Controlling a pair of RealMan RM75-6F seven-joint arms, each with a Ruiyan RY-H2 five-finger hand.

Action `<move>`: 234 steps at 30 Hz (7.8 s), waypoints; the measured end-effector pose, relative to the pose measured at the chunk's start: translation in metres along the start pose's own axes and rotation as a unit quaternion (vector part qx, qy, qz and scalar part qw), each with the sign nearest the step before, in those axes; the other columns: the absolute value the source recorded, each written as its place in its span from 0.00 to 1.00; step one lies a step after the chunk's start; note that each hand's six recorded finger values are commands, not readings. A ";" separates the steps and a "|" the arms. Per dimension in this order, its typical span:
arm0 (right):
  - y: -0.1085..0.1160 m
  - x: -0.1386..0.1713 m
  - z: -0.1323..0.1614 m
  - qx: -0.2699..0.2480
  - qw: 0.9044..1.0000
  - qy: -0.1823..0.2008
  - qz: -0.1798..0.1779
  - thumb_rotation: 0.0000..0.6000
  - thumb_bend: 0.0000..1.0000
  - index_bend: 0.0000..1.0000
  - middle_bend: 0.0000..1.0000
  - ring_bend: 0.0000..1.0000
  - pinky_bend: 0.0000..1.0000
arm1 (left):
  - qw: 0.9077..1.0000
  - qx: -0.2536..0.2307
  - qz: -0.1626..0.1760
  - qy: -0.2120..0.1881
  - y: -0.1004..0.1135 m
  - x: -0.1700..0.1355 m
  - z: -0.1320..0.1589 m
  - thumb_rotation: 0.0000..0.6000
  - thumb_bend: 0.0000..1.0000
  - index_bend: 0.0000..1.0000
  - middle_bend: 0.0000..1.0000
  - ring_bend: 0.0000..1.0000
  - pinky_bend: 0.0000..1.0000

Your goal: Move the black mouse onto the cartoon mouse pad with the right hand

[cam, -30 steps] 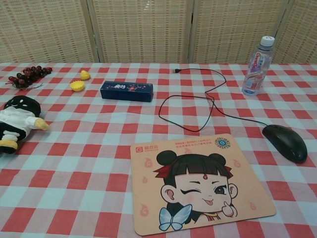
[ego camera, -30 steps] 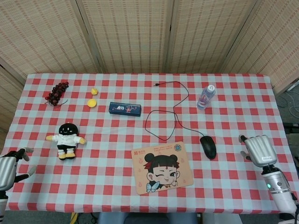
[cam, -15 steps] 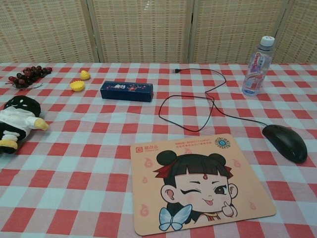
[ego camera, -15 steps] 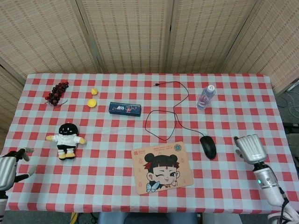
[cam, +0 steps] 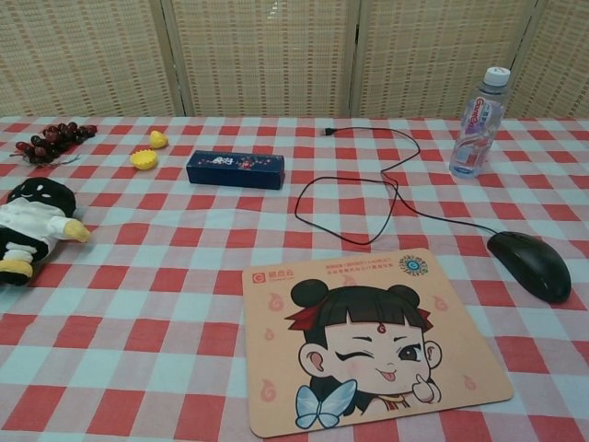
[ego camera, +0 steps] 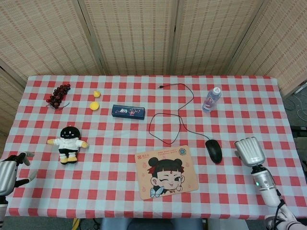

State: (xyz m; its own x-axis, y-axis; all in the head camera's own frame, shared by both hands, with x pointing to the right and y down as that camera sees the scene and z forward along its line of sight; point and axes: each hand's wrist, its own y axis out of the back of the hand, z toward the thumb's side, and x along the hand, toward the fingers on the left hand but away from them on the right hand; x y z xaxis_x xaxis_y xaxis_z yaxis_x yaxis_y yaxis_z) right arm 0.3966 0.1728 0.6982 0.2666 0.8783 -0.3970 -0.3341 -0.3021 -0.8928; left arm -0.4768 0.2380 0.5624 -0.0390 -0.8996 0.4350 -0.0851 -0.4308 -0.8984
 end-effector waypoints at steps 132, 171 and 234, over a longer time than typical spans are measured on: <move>0.016 -0.054 0.089 0.147 0.950 0.263 0.079 1.00 0.00 0.50 1.00 1.00 1.00 | 1.000 -0.004 0.000 0.022 0.007 -0.002 -0.012 1.00 0.21 0.46 0.54 0.47 0.61; 0.072 -0.039 0.203 0.185 0.883 0.430 -0.043 1.00 0.00 0.53 1.00 1.00 1.00 | 0.998 0.009 0.022 0.055 0.015 0.002 -0.032 1.00 0.22 0.47 0.54 0.47 0.61; 0.127 0.030 0.034 0.062 0.997 0.033 0.010 1.00 0.00 0.40 0.65 0.54 0.66 | 1.000 0.002 0.008 0.017 0.007 -0.002 -0.011 1.00 0.22 0.47 0.54 0.47 0.61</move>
State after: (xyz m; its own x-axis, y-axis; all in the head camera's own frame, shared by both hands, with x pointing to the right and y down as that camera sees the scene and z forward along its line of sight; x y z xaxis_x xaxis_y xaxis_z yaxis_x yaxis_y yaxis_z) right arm 0.3315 0.1732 0.5807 0.3171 0.8449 -0.4308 -0.4484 -0.2667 -0.8531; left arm -0.4886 0.2373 0.5561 -0.0748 -0.9037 0.4215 -0.0792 -0.4160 -0.9059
